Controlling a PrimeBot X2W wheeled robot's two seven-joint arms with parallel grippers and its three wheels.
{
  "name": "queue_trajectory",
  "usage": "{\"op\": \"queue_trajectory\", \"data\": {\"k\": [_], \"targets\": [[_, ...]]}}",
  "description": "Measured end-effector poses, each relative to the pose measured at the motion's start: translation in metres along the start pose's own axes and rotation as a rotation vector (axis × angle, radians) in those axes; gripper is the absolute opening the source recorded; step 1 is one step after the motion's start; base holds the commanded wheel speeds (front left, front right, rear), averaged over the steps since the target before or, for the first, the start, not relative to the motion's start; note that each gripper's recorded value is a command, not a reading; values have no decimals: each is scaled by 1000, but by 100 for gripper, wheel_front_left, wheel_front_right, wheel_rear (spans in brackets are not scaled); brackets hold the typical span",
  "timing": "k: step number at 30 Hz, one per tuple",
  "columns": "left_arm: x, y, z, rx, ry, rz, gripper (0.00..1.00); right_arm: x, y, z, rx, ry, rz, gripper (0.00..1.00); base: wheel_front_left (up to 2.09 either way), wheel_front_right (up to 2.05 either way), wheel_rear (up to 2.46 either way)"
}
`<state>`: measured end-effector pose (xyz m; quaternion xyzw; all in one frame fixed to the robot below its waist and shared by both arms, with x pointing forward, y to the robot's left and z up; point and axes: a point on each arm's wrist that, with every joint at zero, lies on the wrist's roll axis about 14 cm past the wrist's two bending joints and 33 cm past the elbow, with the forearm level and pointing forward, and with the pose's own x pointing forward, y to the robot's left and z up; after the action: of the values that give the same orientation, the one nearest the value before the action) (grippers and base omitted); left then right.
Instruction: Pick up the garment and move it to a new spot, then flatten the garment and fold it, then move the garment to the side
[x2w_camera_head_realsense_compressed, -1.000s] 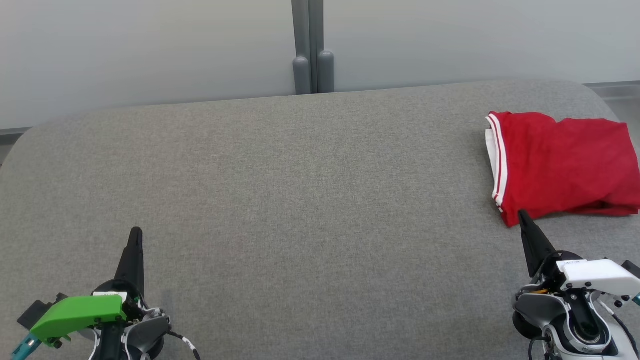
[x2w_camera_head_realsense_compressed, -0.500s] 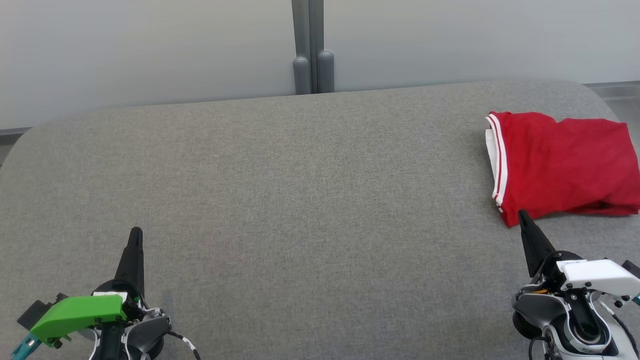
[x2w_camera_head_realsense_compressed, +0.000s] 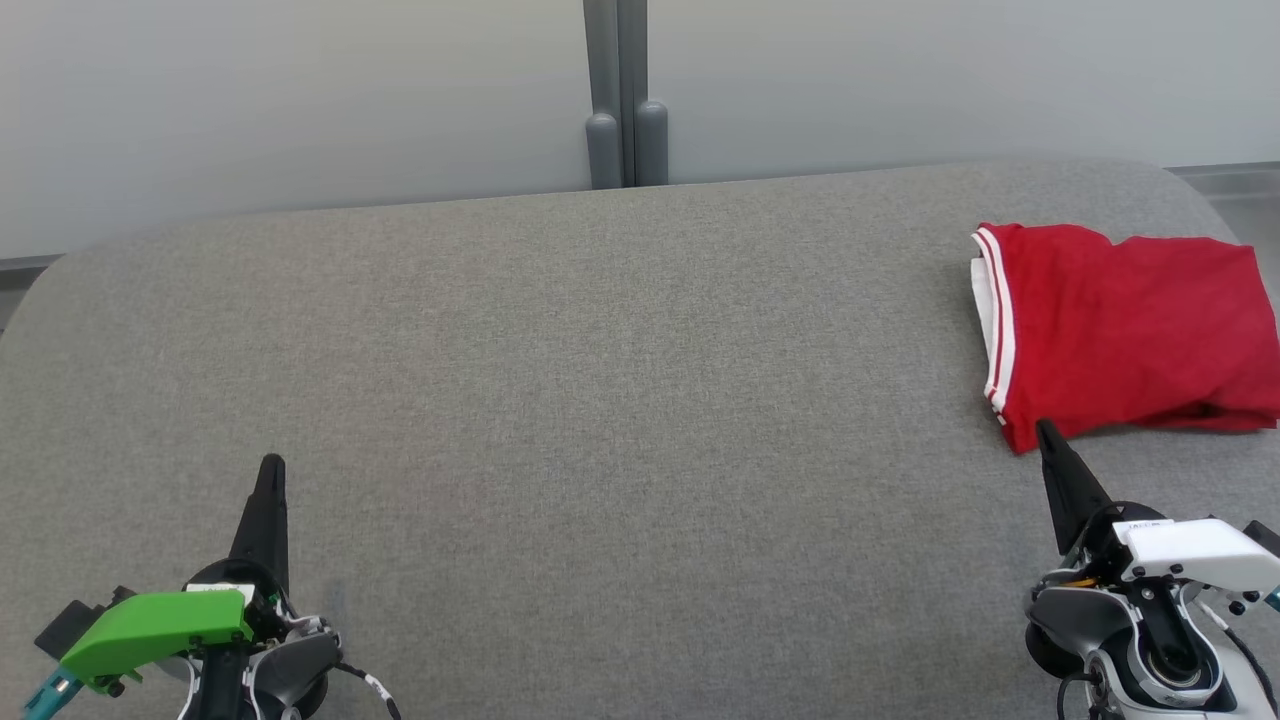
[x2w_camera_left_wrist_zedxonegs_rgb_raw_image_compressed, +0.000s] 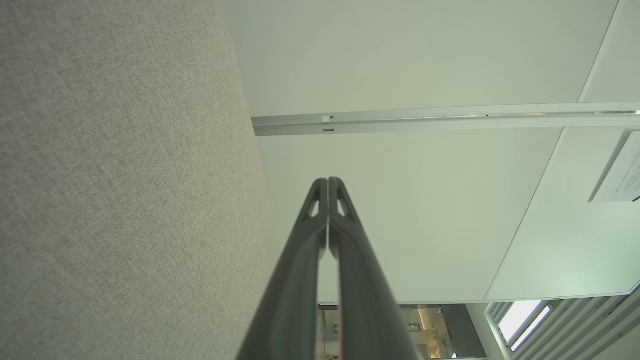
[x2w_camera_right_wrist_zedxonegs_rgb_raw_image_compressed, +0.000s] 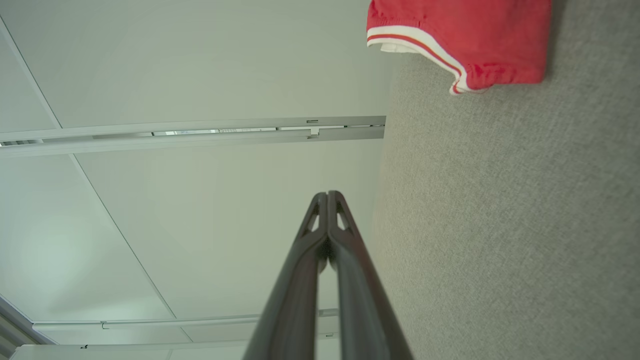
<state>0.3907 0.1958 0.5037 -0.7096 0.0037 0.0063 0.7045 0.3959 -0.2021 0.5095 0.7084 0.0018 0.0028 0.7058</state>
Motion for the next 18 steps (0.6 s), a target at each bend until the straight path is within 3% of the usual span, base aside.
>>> {"op": "queue_trajectory", "data": {"k": [18], "targets": [[0,0,0,0,0,0,0,0,0,0,0,0,0,0,0,0,0]]}}
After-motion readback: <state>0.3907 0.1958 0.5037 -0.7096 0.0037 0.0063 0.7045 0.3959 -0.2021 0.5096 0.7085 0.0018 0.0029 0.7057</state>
